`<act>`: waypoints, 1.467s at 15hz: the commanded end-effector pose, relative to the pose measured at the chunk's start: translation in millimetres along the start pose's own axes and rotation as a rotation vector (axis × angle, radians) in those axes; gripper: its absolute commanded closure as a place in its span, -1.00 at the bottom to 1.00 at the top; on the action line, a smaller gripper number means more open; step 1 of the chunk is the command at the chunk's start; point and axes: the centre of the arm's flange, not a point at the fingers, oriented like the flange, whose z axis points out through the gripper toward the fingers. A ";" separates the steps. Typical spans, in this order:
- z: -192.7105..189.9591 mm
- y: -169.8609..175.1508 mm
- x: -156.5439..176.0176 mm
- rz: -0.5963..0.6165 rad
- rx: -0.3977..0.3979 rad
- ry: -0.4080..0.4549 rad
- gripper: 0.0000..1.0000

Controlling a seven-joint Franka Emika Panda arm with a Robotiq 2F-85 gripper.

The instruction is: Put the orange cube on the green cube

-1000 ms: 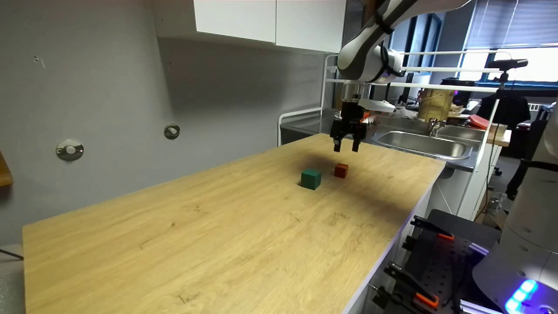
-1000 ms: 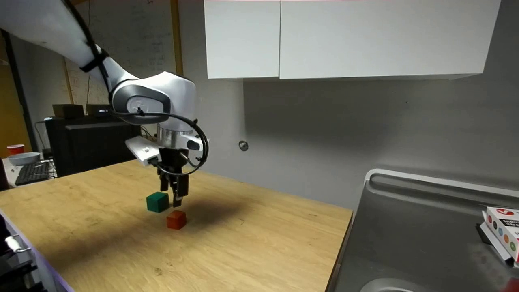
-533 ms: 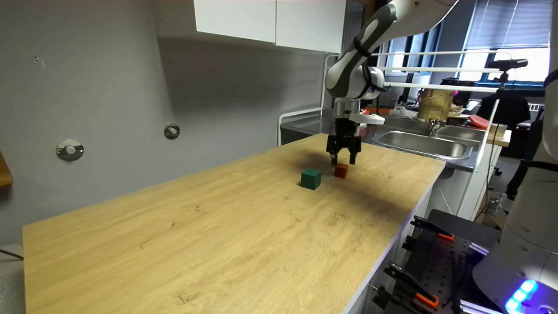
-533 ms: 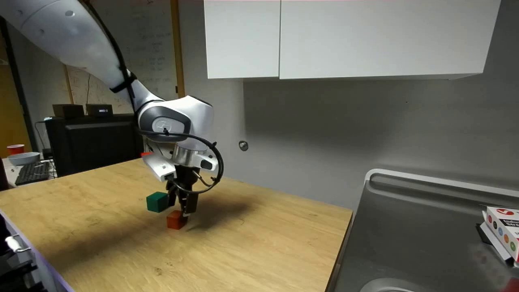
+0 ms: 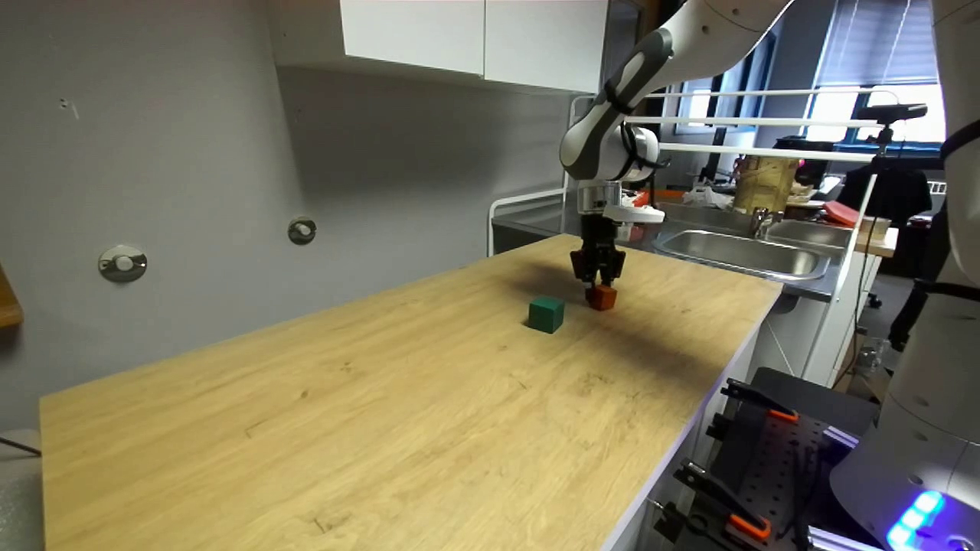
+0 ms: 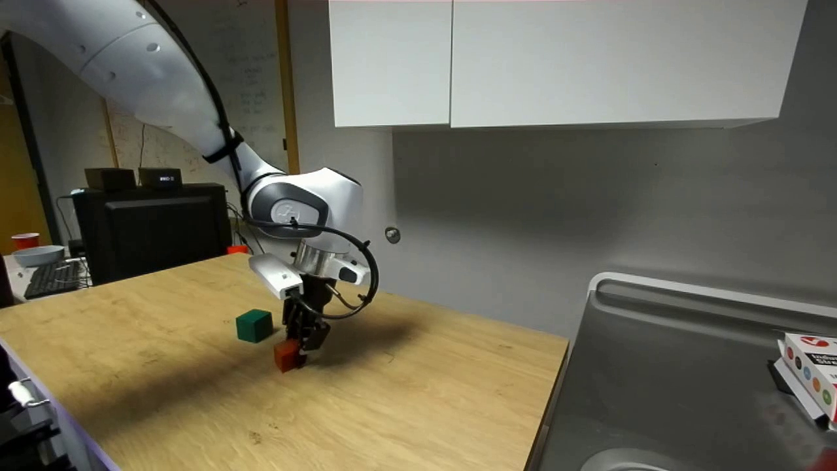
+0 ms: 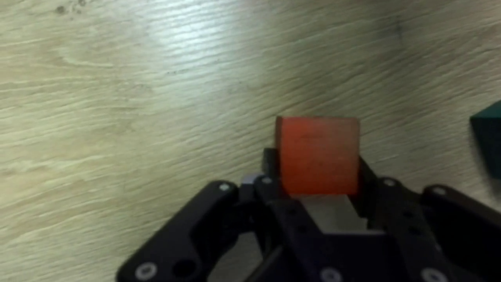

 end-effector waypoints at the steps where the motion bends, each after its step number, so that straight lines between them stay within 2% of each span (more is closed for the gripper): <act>1: -20.0 -5.2 10.2 0.001 -0.011 -0.002 0.64; 5: -44.3 -28.6 15.8 -0.040 -0.031 0.027 0.64; 11: -57.7 -93.0 23.3 -0.128 -0.070 0.026 0.64; 17: -50.3 -157.3 19.5 -0.202 -0.141 0.004 0.64; 22: -36.1 -180.1 11.0 -0.224 -0.191 -0.025 0.64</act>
